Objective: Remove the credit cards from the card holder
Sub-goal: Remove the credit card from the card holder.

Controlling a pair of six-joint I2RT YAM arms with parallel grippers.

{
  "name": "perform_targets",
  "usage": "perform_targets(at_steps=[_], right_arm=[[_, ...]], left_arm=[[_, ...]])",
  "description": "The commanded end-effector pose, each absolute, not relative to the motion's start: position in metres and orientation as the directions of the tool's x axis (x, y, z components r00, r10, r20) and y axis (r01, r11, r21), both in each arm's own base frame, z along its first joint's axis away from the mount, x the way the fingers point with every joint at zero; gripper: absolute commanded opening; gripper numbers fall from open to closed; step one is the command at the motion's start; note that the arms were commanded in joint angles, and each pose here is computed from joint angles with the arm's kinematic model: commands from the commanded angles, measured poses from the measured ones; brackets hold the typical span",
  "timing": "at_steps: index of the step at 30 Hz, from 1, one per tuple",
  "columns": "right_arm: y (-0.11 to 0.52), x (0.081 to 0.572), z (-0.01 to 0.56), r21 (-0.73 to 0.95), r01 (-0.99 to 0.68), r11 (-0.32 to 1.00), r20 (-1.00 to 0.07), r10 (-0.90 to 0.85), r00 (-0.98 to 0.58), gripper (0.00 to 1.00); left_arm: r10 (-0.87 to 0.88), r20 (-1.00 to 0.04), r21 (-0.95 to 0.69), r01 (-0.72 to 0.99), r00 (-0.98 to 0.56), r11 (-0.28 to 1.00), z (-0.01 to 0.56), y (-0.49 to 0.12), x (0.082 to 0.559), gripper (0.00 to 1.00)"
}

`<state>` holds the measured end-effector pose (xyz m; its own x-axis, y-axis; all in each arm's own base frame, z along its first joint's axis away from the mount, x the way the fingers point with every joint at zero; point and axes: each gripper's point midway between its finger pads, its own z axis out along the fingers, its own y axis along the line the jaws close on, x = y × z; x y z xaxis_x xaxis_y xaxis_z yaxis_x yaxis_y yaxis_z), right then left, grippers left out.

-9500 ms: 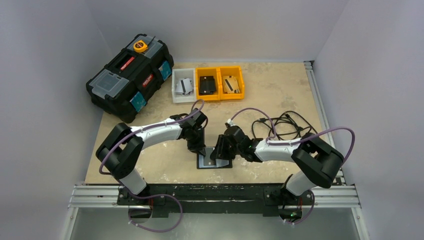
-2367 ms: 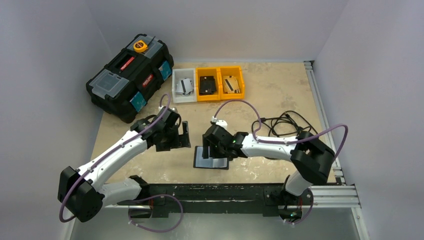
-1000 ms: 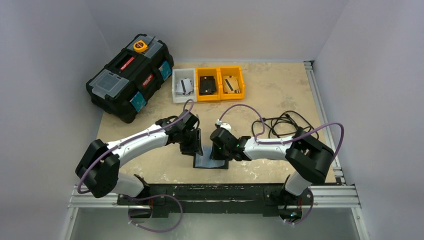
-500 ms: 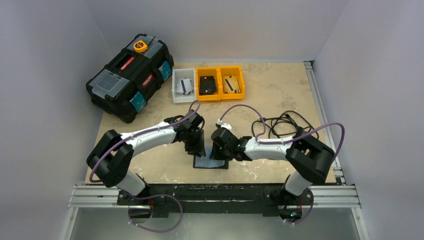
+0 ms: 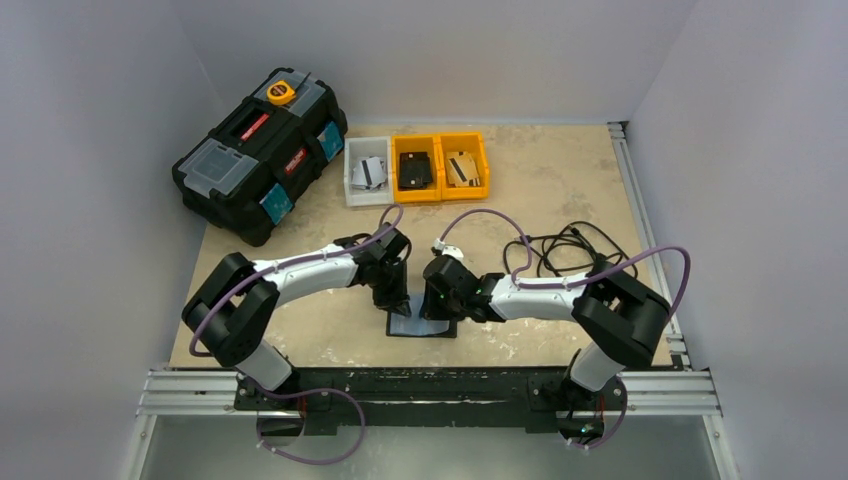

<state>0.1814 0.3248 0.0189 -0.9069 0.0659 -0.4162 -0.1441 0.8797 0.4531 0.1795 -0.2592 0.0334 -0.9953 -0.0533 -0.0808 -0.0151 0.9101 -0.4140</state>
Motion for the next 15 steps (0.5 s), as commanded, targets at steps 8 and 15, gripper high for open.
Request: perform_targets(at_steps=[8, 15], right_arm=[[0.324, 0.184, 0.057, 0.445, -0.186, 0.876, -0.460, 0.045, -0.887, 0.40], [0.305, 0.194, 0.081, 0.423, -0.166, 0.891, -0.502, 0.077, -0.861, 0.42]], left_arm=[[-0.098, -0.118, -0.403, -0.042, -0.988, 0.914, 0.041, -0.248, 0.176, 0.00], [-0.061, -0.157, -0.499, 0.026, -0.986, 0.866, 0.059, -0.270, 0.178, 0.13]])
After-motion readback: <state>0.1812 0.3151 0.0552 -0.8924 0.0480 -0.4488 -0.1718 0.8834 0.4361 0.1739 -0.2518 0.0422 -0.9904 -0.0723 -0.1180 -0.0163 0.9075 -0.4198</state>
